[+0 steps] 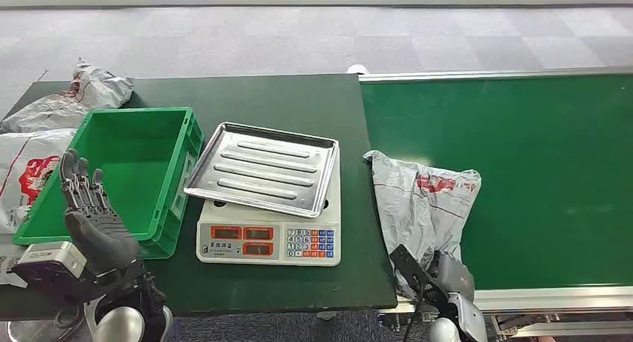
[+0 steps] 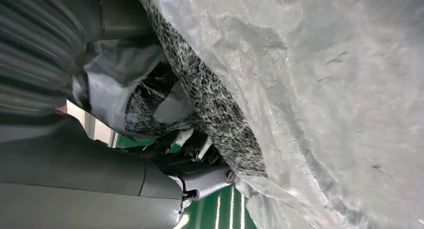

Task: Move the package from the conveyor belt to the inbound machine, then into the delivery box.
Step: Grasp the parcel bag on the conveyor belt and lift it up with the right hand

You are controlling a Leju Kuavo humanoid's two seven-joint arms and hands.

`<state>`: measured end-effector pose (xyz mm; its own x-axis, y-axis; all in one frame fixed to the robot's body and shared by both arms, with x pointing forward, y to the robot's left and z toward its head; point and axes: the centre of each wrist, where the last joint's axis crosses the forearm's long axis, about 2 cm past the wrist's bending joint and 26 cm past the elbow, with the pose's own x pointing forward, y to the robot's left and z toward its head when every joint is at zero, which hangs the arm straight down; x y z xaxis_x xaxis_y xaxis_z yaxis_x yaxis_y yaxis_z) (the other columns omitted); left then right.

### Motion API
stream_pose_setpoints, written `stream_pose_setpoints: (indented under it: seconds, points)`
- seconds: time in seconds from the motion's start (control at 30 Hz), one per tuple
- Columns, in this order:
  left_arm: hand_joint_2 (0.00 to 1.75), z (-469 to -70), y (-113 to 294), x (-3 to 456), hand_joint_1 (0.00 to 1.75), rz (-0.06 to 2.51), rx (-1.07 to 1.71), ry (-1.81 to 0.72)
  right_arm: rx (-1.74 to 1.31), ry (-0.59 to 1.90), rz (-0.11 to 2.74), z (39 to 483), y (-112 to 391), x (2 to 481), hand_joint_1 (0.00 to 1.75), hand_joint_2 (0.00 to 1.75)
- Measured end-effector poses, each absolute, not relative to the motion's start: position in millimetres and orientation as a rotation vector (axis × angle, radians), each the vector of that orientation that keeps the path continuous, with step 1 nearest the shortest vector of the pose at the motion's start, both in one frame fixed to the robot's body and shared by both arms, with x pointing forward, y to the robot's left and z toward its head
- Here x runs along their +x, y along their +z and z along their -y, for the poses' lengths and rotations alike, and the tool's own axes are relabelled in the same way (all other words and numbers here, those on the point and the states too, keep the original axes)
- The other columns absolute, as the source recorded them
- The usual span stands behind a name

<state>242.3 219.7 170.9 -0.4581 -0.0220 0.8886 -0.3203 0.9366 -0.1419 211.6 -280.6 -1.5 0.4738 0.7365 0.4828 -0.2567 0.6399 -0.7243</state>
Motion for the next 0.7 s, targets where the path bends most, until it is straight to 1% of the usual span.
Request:
stream_pose_setpoints:
  seconds: [0.53, 0.7]
  points:
    - [0.0, -217.2, 172.1, 242.3, 0.0, 2.023, 0.239, 0.345, -0.627, 0.656, 0.889, 273.0, 0.3, 205.6, 1.75, 1.75]
    - [0.0, -217.3, 171.5, 238.8, 0.0, 2.024, 0.244, 0.343, -0.777, 0.672, 0.934, 275.2, 10.7, 198.7, 1.75, 1.75]
